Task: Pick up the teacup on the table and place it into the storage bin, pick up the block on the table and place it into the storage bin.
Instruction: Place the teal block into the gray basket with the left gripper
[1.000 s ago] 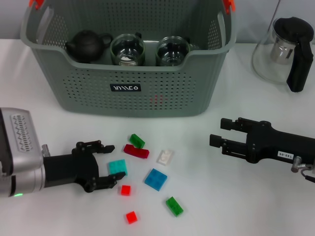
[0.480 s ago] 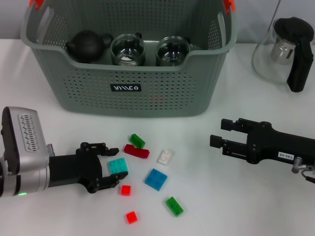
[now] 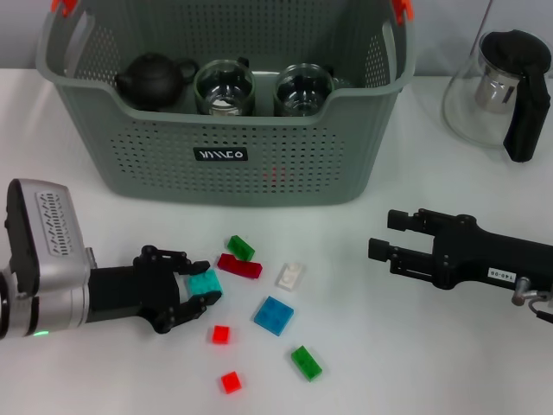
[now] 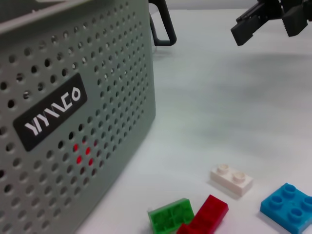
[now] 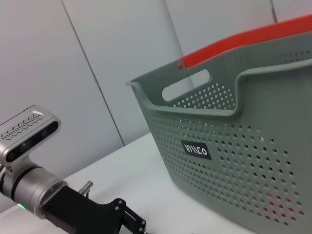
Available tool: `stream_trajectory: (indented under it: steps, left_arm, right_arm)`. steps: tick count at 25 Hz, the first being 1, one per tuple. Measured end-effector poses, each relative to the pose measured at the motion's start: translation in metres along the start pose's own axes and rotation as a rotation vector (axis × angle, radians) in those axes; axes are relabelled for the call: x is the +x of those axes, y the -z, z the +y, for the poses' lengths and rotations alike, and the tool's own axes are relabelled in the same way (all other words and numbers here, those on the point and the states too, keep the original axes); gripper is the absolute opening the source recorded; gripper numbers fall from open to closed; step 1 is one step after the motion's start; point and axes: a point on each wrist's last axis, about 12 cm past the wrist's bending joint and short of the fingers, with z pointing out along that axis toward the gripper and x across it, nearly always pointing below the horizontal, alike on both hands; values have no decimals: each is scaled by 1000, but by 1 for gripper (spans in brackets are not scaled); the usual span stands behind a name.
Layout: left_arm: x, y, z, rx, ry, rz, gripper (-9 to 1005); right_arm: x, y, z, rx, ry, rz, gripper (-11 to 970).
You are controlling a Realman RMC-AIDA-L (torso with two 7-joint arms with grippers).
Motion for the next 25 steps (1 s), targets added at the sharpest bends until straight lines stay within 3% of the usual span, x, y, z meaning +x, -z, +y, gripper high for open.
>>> stream_trajectory:
  steps: [7,13,18,21,22,25]
  left_arm:
    - [-3,1,1,18,16,-3,406]
    - [-28,32,9,54,51,-196,419]
    - [-70,72,33,121,59,-445,430]
    - [-101,90,50,146,56,-580,436]
    - [-101,90,50,146,56,-580,438]
    - [-146,91,82,98,59,-615,445]
  right_arm:
    - [0,0,0,0,1,1,714]
    - [-1,1,0,-5,2,-2,715]
    - [-2,0,0,-7,4,-3,715]
    - [-3,0,0,-9,7,-3,715]
    - [-3,-1,0,-10,7,-3,715]
    - [-3,-2,1,-15,8,-3,714]
